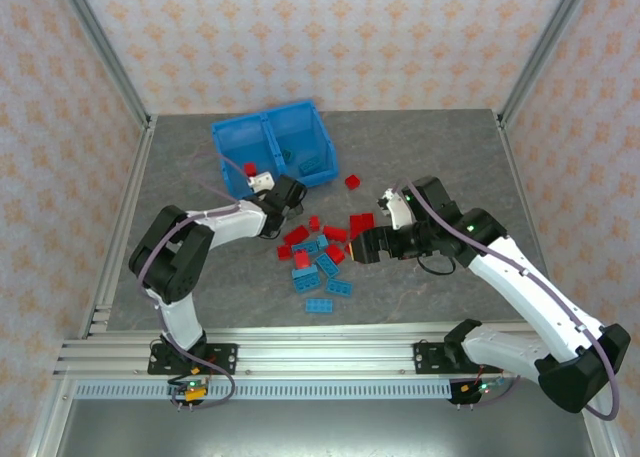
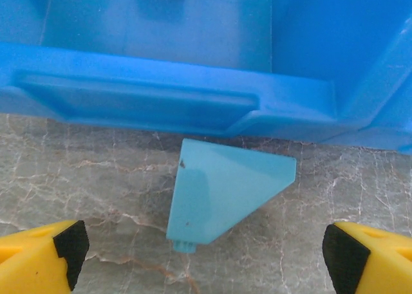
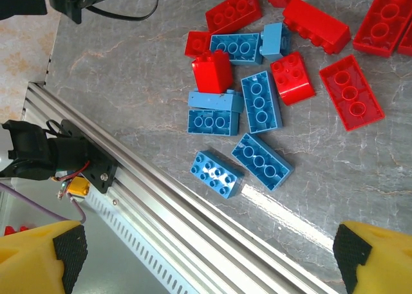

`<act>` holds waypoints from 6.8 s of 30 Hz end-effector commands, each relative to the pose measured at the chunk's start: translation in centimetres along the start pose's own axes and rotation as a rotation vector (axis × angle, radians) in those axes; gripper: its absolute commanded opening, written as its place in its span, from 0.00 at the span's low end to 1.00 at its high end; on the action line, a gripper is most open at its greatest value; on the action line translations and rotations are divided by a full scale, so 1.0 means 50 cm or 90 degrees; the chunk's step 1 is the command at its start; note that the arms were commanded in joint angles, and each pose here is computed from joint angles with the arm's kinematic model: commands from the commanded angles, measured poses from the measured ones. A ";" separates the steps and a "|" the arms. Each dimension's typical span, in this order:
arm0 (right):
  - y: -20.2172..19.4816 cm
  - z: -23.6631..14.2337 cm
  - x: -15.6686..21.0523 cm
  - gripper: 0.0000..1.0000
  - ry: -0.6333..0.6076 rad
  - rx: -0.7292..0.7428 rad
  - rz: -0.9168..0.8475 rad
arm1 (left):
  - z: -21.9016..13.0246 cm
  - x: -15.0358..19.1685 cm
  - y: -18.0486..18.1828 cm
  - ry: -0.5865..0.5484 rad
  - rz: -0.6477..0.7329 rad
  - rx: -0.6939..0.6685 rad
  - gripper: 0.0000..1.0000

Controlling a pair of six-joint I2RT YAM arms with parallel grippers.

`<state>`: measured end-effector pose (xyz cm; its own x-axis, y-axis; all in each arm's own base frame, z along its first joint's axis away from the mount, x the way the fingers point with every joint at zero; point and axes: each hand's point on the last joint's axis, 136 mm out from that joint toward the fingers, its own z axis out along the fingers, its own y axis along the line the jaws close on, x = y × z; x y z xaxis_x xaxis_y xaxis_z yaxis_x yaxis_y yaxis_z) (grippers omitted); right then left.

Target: Sort the legos into containers by color

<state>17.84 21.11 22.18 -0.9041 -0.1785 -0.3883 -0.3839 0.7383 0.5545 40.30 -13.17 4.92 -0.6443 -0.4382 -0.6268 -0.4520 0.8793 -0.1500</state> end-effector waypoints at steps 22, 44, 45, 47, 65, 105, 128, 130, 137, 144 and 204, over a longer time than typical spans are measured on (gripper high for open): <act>0.013 -0.042 0.024 0.99 -0.001 -0.005 -0.030 | 0.106 -0.012 0.016 0.044 0.040 -0.075 0.74; 0.012 -0.061 -0.026 0.99 -0.092 0.011 0.029 | -0.151 -0.106 -0.099 -0.049 0.058 0.101 0.33; 0.011 -0.063 -0.038 0.99 -0.109 0.016 0.033 | -0.177 -0.131 -0.119 -0.063 0.067 0.119 0.33; 0.007 -0.067 -0.057 0.99 -0.138 0.025 0.044 | -0.215 -0.187 -0.156 -0.098 0.089 0.139 0.33; -0.036 -0.085 -0.091 0.99 -0.207 0.101 0.106 | 0.094 -0.393 -0.321 -0.124 0.144 0.107 0.30; -0.300 0.282 -0.391 0.96 0.032 0.388 -0.122 | -0.610 -0.022 0.070 -0.112 0.811 0.469 0.87; -0.438 0.419 -0.406 0.46 0.129 0.333 -0.127 | -0.637 0.155 0.125 -0.095 0.899 0.696 1.00; -0.432 0.407 -0.413 0.35 0.116 0.336 -0.125 | -0.637 0.154 0.122 -0.101 0.900 0.700 1.00; -0.321 0.260 -0.458 0.26 -0.030 0.321 -0.105 | -0.642 0.112 0.116 -0.166 0.835 0.657 1.00; -0.071 0.147 -0.425 0.25 -0.211 0.191 -0.088 | -0.657 0.026 0.148 -0.178 0.648 0.538 1.00; 0.012 -0.021 -0.054 0.67 -0.015 0.130 -0.093 | -0.300 0.070 -0.096 0.209 0.174 0.288 0.91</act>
<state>23.85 22.88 29.23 -0.7087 -0.1887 -0.6798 -0.5051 0.8085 0.3021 28.31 -18.40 13.54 -0.9031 -0.0791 -0.4221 0.0420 0.9619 -0.2702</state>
